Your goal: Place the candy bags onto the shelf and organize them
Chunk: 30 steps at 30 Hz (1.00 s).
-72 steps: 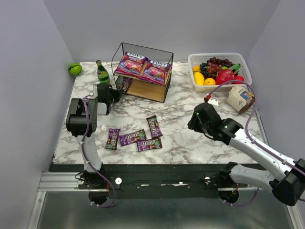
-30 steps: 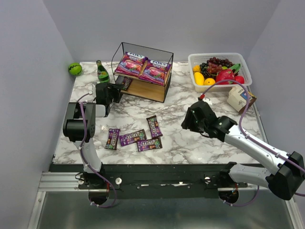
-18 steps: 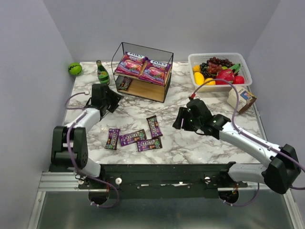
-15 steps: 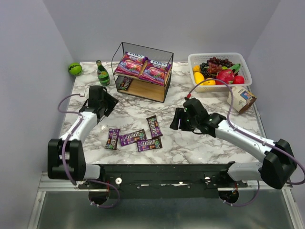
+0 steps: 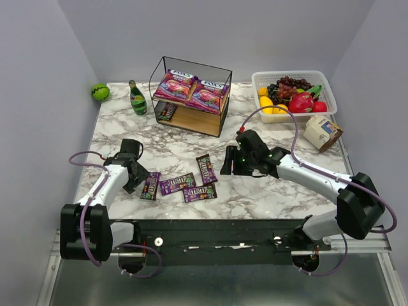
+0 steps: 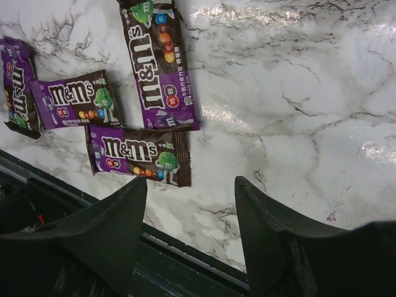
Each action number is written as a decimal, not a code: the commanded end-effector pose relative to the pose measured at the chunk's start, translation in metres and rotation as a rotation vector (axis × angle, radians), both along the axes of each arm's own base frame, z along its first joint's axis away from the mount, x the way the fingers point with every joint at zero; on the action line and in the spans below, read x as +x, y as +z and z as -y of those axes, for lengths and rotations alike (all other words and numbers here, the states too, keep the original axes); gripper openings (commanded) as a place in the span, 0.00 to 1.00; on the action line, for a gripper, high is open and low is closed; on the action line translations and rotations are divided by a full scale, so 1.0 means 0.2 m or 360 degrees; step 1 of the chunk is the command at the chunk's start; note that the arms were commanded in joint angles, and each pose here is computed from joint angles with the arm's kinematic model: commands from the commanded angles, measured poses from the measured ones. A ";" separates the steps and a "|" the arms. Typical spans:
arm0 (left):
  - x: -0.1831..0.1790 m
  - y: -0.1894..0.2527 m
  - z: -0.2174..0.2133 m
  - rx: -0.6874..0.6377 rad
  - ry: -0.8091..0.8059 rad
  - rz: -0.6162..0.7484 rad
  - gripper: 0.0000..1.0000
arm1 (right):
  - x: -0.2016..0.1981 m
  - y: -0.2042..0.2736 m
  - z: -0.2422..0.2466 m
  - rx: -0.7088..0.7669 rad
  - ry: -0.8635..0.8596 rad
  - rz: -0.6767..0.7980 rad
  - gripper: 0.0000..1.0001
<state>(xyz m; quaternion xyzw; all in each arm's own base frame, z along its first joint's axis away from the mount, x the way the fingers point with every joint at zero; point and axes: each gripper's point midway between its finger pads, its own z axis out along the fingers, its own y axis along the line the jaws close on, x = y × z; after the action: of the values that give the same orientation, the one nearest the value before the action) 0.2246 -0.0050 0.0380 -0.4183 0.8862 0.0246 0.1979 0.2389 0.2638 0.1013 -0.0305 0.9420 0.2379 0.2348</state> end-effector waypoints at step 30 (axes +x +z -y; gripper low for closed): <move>0.40 -0.08 0.35 -0.0407 -0.0546 0.0203 0.32 | 0.08 -0.01 -0.03 -0.0062 -0.0038 0.0033 0.67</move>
<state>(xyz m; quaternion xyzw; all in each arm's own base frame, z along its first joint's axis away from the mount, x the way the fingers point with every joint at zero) 0.2720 -0.0502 0.0219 -0.3318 0.9219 -0.0889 0.1793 0.2451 0.2662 0.0921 -0.0279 0.9470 0.2238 0.2286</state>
